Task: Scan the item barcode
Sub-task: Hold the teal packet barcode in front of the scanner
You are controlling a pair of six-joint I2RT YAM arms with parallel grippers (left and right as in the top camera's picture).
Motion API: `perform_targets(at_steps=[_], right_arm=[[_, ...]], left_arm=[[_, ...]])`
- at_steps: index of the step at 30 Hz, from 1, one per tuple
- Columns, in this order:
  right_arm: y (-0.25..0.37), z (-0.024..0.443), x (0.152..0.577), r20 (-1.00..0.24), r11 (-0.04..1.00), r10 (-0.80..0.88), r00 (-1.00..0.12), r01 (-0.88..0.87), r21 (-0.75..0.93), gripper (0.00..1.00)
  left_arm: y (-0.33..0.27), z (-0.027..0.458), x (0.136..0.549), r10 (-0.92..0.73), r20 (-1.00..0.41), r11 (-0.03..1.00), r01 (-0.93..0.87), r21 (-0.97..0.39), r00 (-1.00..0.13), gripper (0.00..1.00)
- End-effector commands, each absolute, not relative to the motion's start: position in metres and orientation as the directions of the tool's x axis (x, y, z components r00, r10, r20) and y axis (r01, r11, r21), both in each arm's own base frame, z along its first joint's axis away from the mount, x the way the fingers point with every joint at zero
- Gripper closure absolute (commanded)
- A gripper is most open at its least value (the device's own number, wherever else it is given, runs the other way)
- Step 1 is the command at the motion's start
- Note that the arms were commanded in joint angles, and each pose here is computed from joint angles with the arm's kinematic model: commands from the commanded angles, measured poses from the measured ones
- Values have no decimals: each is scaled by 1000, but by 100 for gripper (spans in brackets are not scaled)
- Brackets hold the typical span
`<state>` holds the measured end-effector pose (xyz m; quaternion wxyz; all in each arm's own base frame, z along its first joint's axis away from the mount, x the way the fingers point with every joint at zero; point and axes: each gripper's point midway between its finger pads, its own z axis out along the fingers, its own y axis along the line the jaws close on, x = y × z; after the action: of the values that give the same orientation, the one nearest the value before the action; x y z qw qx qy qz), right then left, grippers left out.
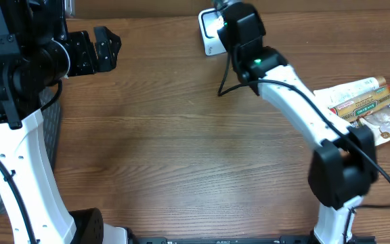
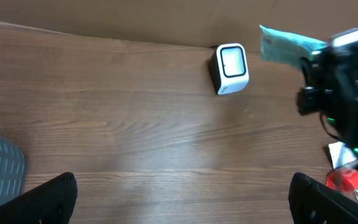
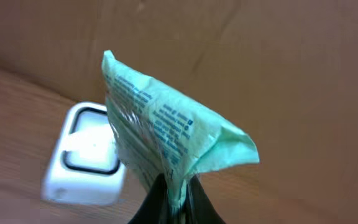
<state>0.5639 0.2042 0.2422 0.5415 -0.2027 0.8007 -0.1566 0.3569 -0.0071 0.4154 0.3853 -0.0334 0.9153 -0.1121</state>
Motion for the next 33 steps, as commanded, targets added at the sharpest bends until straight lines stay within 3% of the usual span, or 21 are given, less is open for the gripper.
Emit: perform_targets(at_steps=[1,10,33], right_arm=[[200,246,581,-652,698,-710,-266,-143,-702,96],[211,217,606,-401,426,-900,-173,-150,-892,96],[221,206,608,-343,365,-926,-156,-145,-920,96]], left_arm=[[-3,418,359,-150,-705,974,19,-226,-693,0],[-3,418,359,-150,-705,974,19,-226,-693,0],[-3,418,359,-150,-705,974,19,-226,-693,0]])
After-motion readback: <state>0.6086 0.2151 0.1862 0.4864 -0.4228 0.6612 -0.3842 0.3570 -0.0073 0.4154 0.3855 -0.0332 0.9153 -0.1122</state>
